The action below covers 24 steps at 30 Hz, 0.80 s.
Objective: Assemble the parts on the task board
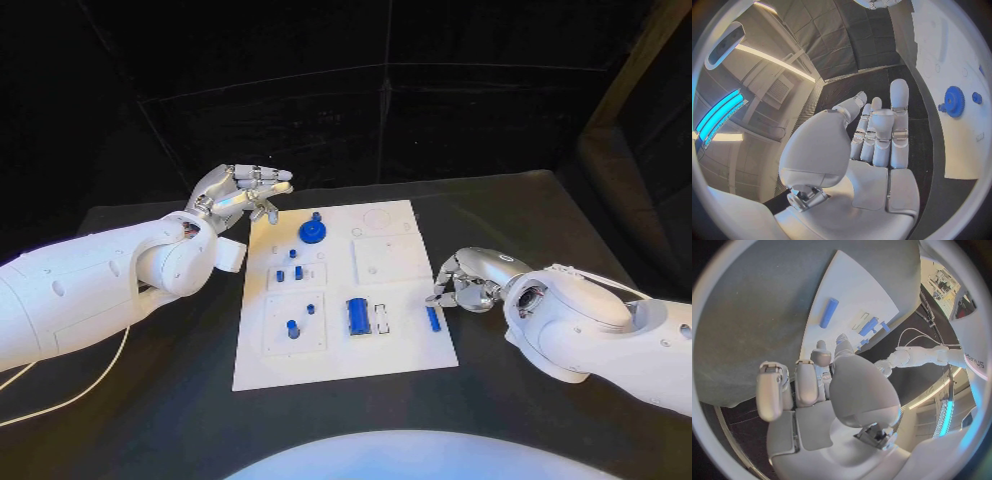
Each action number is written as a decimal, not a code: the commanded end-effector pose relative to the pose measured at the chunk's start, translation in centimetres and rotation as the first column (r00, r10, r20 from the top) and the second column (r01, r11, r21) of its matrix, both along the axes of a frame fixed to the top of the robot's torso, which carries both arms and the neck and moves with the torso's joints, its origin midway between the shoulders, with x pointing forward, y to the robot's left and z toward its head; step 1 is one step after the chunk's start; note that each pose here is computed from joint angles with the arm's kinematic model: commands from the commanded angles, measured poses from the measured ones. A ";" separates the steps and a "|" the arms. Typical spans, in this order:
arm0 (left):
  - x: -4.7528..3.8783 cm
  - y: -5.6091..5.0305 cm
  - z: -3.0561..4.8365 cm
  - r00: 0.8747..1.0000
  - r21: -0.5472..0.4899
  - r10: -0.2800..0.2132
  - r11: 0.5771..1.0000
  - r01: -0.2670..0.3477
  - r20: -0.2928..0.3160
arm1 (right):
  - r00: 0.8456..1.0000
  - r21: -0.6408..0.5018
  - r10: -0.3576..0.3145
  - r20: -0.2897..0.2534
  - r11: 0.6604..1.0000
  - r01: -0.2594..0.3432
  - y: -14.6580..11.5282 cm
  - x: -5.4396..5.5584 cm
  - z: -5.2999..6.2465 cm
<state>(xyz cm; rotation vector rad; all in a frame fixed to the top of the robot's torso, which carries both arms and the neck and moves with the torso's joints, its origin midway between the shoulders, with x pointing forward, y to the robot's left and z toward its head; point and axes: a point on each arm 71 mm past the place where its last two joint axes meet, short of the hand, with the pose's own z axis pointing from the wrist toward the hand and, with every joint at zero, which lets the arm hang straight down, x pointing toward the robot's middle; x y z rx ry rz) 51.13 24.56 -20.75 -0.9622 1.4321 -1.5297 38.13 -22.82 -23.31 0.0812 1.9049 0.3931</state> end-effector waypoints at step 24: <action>-0.10 0.1 -0.18 1.000 -0.003 -0.006 1.000 0.006 -0.004 | 0.989 -0.170 0.063 -0.136 0.982 -0.086 1.8 -0.3 -2.8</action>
